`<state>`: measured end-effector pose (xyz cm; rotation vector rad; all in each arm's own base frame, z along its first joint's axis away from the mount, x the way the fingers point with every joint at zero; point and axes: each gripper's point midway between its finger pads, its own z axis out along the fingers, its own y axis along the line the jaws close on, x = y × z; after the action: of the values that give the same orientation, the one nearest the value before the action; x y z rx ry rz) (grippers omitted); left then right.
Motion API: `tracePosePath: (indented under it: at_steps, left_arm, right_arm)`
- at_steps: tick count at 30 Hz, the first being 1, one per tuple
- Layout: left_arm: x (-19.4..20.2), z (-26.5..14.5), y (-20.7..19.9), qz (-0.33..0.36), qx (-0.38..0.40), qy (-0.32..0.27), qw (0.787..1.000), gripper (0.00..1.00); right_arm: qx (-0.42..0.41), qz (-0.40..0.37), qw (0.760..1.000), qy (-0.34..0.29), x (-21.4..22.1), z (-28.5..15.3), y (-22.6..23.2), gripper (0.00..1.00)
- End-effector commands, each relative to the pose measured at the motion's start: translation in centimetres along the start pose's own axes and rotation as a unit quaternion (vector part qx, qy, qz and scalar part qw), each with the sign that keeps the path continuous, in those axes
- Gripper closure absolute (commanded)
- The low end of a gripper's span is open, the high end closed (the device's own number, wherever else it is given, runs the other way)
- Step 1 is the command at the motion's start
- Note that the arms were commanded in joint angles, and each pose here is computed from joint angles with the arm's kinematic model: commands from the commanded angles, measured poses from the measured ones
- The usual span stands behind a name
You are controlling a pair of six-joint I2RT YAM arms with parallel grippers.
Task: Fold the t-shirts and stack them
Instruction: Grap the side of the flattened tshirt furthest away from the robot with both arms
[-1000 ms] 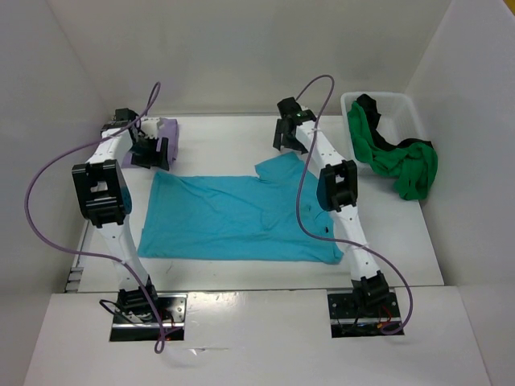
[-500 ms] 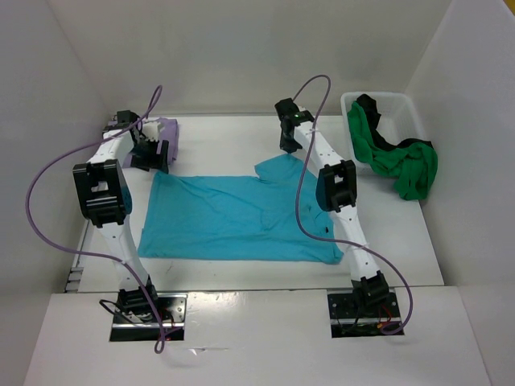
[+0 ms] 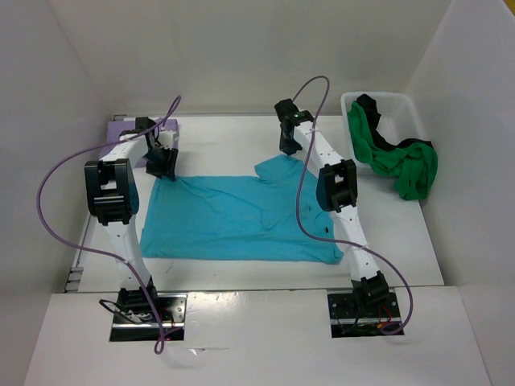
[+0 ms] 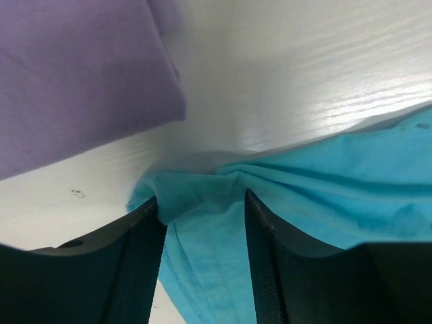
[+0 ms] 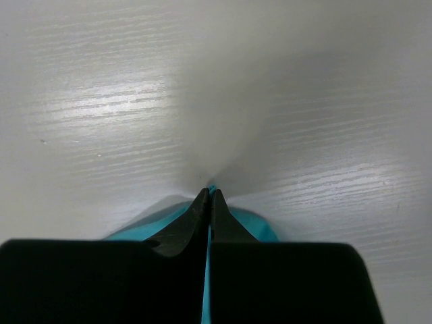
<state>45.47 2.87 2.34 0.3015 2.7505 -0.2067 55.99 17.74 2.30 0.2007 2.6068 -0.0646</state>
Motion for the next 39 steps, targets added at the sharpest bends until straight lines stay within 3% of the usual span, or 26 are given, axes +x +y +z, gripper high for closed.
tracePosePath:
  at_steps: [1, 6, 13, 18, 23, 27, 30, 32, 37, 38, 39]
  left_arm:
    - [0.4, 0.2, 1.2, -0.013, -0.025, 0.004, 1.0, 0.44]
    - [-1.7, -2.8, 1.6, -0.01, -0.053, -0.037, 0.998, 0.21]
    - [-3.9, -5.4, 3.1, -0.003, -0.104, -0.083, 0.991, 0.21]
    - [-1.2, -1.9, 2.6, -0.004, -0.068, -0.01, 0.998, 0.22]
    - [-0.4, -0.9, 1.0, -0.002, -0.01, -0.005, 1.0, 0.27]
    - [0.3, 0.2, 1.5, -0.005, -0.017, 0.011, 1.0, 0.44]
    - [0.1, 0.0, 2.0, -0.004, -0.04, 0.014, 0.999, 0.8]
    - [-0.1, -0.3, 2.1, -0.003, -0.046, 0.011, 0.999, 0.97]
    - [-0.3, -2.4, 1.9, 0.024, -0.067, -0.004, 0.997, 1.0]
    - [-0.5, -2.8, 1.9, 0.026, -0.07, -0.012, 0.997, 1.0]
    - [-0.3, -3.2, 1.8, 0.034, -0.071, -0.013, 0.997, 1.0]
  right_arm:
    - [-0.006, -0.014, 1.0, 0.004, 0.0, -3.0, 0.4, 1.0]
    - [-0.01, -0.012, 1.0, -0.004, -0.6, -3.8, 0.4, 1.0]
    - [-0.012, -0.02, 1.0, -0.004, -0.4, -3.9, 0.9, 1.0]
    - [-0.002, -0.02, 1.0, -0.009, -0.6, -4.1, 0.4, 1.0]
    - [0.007, -0.025, 1.0, -0.013, -0.7, -4.3, 0.0, 1.0]
    - [0.005, -0.024, 1.0, -0.017, -1.0, -4.7, 0.0, 1.0]
    - [0.001, -0.024, 1.0, -0.015, -0.9, -4.7, 0.2, 1.0]
    - [0.001, -0.024, 1.0, -0.015, -0.9, -4.7, 0.2, 1.0]
    - [-0.004, -0.025, 1.0, -0.009, -0.6, -6.5, -0.2, 1.0]
    - [-0.02, -0.019, 0.999, -0.025, -1.6, -8.7, -0.1, 1.0]
    - [-0.017, -0.029, 0.999, -0.006, -0.1, -8.5, -0.6, 1.0]
